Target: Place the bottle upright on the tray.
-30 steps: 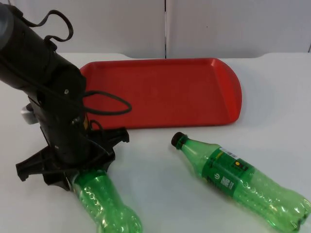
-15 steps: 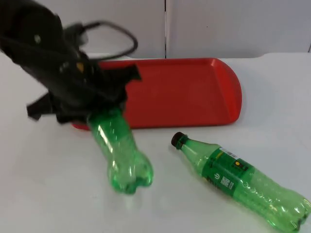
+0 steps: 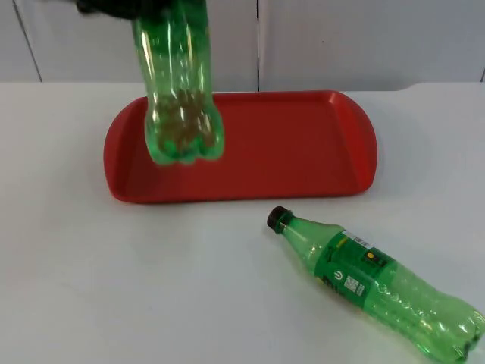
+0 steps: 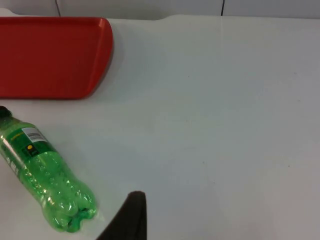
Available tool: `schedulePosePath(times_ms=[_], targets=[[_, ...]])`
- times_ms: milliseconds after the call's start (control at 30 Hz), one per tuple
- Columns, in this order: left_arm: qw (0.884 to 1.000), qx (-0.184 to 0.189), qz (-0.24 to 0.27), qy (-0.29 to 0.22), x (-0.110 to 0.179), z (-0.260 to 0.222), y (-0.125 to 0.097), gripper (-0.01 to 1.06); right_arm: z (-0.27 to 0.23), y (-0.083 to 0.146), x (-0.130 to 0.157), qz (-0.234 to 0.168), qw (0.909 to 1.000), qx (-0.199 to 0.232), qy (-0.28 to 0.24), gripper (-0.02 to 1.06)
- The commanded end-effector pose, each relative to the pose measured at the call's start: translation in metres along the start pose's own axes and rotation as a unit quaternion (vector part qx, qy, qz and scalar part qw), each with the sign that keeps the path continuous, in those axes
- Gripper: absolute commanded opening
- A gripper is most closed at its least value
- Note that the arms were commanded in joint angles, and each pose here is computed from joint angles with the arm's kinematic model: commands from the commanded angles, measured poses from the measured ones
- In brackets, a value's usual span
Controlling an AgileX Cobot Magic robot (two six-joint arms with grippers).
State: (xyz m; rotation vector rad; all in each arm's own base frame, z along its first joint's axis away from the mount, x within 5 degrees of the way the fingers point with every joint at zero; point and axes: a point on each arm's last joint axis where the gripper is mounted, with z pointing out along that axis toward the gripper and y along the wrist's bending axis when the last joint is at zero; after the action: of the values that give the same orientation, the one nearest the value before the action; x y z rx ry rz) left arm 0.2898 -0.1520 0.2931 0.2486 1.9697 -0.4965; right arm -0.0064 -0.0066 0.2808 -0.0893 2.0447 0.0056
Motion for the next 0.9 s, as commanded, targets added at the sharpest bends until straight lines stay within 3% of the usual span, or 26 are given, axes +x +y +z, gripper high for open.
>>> schedulePosePath(times_ms=[0,167,333,500,600,700,733,833,867], targets=[[0.997,0.035,0.056,-0.037,-0.011,-0.011,-0.008,0.00,0.000,0.000,0.001,0.000,1.0000,0.003,-0.001,1.04],[0.993,0.057,0.079,-0.060,-0.018,-0.017,-0.014,0.00,0.000,0.000,0.001,0.000,1.0000,0.003,-0.001,1.04],[0.993,0.058,0.078,-0.061,-0.019,-0.017,-0.014,0.00,0.000,0.000,0.001,0.000,1.0000,0.003,-0.001,1.04],[0.988,0.059,0.129,-0.068,-0.019,-0.017,-0.015,0.00,0.000,0.000,0.001,0.000,1.0000,0.003,-0.001,1.04],[0.986,0.071,0.126,-0.077,-0.021,-0.017,-0.017,0.00,0.000,0.000,0.001,0.000,1.0000,0.003,-0.001,1.04],[0.976,0.097,0.167,-0.105,-0.024,-0.019,-0.023,0.00,0.000,0.000,0.001,0.000,1.0000,0.003,-0.001,1.04],[0.965,0.108,0.205,-0.123,-0.025,-0.018,-0.026,0.00,0.000,0.000,0.001,0.000,1.0000,0.003,-0.001,1.04],[0.960,0.109,0.215,-0.144,-0.026,-0.013,-0.021,0.00,0.000,0.000,0.001,0.000,1.0000,0.003,-0.001,1.04],[0.963,0.106,0.190,-0.157,-0.029,-0.011,-0.017,0.00,0.000,0.000,0.001,0.000,1.0000,0.003,-0.001,1.04]])
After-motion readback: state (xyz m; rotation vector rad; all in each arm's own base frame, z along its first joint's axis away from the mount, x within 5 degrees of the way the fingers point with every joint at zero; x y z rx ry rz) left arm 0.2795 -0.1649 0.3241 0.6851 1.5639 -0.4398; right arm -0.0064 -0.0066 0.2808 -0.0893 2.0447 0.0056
